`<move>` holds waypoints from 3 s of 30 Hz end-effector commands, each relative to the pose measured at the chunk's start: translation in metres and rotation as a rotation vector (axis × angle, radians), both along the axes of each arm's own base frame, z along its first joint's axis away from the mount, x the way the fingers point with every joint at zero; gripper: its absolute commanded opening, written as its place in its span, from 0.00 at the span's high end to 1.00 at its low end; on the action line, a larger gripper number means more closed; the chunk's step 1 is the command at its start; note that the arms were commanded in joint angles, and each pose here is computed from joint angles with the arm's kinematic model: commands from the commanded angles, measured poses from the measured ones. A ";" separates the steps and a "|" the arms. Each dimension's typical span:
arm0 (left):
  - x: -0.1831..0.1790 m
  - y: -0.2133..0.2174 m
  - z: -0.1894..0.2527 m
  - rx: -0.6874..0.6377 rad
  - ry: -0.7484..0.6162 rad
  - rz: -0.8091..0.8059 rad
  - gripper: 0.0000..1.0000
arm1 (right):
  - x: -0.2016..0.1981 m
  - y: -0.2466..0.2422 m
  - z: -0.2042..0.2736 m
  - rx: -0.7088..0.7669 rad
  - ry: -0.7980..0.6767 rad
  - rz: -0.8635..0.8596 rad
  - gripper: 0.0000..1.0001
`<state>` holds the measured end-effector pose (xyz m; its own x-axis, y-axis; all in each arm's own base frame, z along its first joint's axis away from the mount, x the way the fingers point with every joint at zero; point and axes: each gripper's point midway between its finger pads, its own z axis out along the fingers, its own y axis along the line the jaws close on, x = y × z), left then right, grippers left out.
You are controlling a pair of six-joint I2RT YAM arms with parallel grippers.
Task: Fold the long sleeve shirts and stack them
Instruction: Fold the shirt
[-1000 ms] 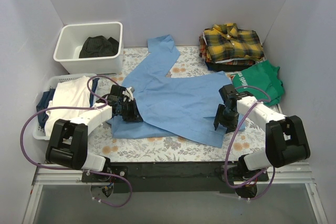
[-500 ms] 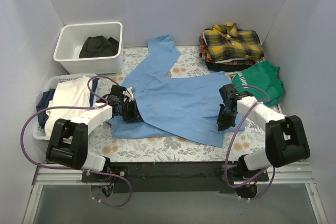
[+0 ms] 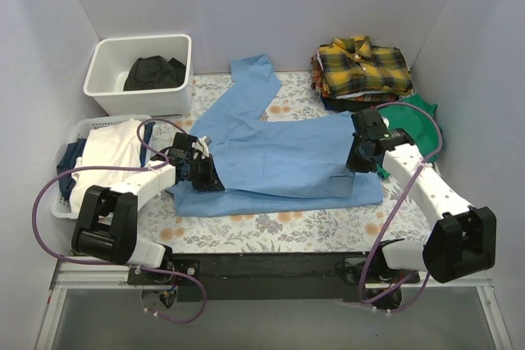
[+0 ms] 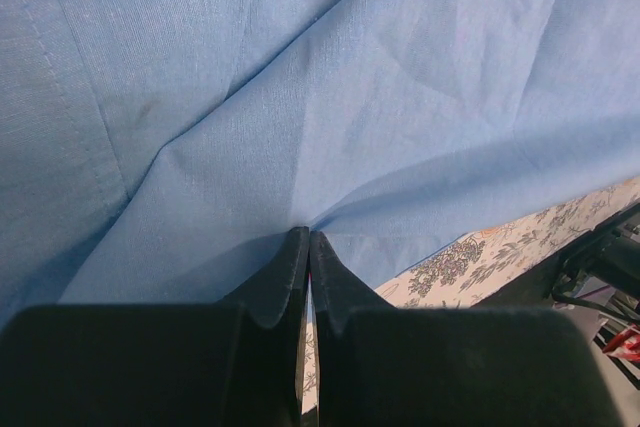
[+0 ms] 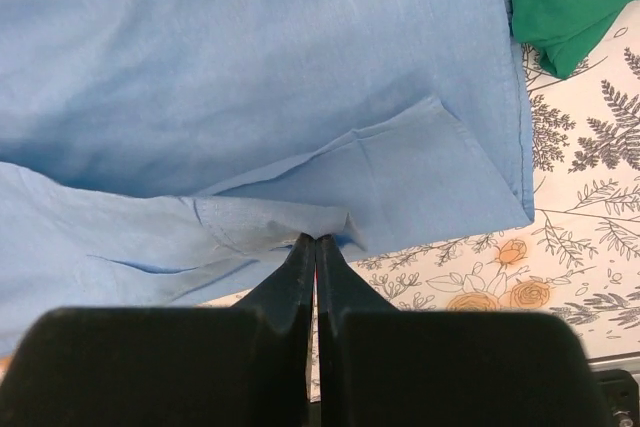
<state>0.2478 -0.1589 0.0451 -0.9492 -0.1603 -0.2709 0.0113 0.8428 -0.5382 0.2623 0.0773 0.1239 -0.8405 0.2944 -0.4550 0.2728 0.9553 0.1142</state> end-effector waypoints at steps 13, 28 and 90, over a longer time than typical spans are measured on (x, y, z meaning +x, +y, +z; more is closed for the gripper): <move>0.024 0.004 0.026 0.016 -0.095 0.049 0.64 | 0.025 -0.016 -0.045 -0.090 0.108 -0.025 0.99; 0.027 0.016 0.037 0.066 -0.147 0.108 0.46 | 0.036 -0.027 -0.077 -0.108 0.248 -0.017 0.99; 0.039 0.035 0.011 0.223 -0.016 0.180 0.48 | -0.037 -0.049 -0.037 -0.079 0.211 -0.042 0.51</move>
